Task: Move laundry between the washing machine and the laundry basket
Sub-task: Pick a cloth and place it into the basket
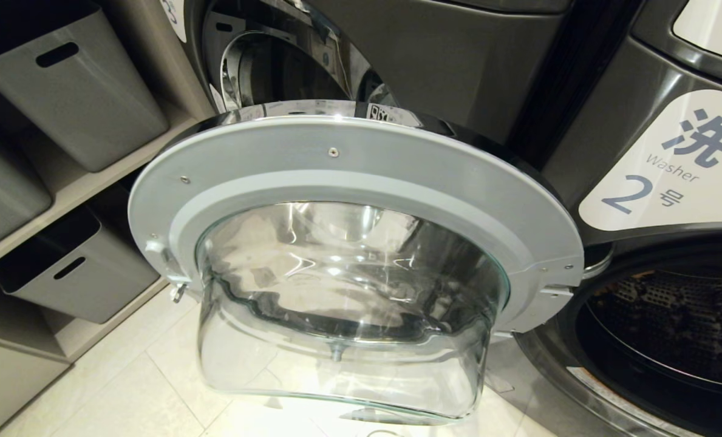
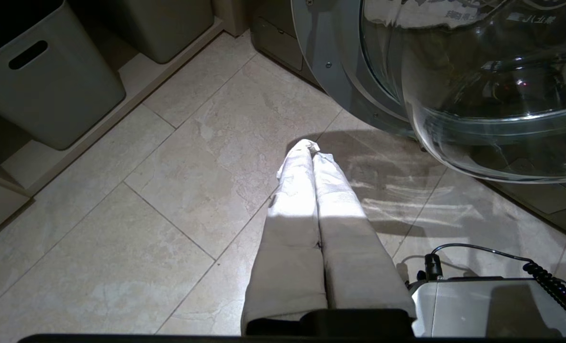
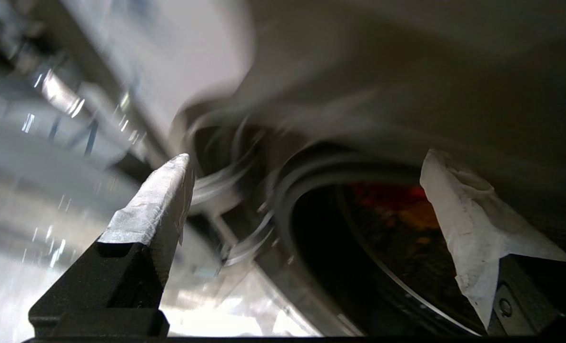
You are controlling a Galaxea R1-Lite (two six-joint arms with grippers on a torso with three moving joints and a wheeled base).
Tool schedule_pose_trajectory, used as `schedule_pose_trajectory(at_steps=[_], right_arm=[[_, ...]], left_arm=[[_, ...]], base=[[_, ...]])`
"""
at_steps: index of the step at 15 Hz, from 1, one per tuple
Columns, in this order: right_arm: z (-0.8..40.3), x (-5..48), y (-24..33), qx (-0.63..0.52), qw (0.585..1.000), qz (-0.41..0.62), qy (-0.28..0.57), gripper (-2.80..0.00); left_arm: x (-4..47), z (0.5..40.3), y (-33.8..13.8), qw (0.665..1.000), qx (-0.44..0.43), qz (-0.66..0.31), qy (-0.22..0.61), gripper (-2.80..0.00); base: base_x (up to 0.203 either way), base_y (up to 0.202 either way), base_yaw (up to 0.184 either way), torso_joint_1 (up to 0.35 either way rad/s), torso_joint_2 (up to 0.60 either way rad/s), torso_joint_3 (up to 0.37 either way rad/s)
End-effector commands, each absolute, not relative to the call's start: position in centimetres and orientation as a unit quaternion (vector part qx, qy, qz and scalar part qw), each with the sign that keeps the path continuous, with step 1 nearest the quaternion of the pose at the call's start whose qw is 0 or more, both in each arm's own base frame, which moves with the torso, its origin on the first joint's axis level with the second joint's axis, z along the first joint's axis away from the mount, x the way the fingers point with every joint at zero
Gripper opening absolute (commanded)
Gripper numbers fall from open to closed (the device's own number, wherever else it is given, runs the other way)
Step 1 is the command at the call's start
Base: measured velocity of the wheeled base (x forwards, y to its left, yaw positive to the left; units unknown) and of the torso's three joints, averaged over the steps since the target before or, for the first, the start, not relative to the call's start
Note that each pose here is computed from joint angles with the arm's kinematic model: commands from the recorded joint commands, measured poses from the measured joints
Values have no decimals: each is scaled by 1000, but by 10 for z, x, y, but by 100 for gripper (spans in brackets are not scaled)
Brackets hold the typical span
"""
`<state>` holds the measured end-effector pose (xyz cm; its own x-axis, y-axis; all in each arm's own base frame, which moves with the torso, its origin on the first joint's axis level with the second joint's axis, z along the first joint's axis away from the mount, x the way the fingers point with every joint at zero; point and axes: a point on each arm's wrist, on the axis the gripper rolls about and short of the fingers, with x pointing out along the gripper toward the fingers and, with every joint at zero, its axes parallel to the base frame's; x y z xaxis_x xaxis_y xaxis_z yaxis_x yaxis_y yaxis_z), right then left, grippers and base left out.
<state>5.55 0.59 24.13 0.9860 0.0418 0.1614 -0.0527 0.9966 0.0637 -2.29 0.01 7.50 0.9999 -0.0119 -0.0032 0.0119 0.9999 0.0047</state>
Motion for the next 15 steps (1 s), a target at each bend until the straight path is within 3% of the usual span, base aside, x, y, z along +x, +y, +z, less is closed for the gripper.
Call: schedule_pose_trajectory(at_steps=[1, 5, 10, 15], right_arm=[[269, 30, -1, 55, 991, -26, -116, 0], [264, -11, 2, 80, 991, -16, -103, 0], [235, -8, 2, 61, 997, 29, -45, 0], [243, -22, 2, 60, 994, 36, -80, 0]], left_arm=[[-23, 75, 0, 1000, 2, -6, 2, -280], [-23, 75, 0, 1000, 2, -6, 2, -280], [-23, 75, 0, 1000, 2, -6, 2, -280], [-23, 75, 0, 1000, 2, -6, 2, -280]], base=[[0, 0, 0, 0, 0, 0], [0, 0, 0, 0, 0, 0], [0, 0, 0, 0, 0, 0], [0, 0, 0, 0, 0, 0]])
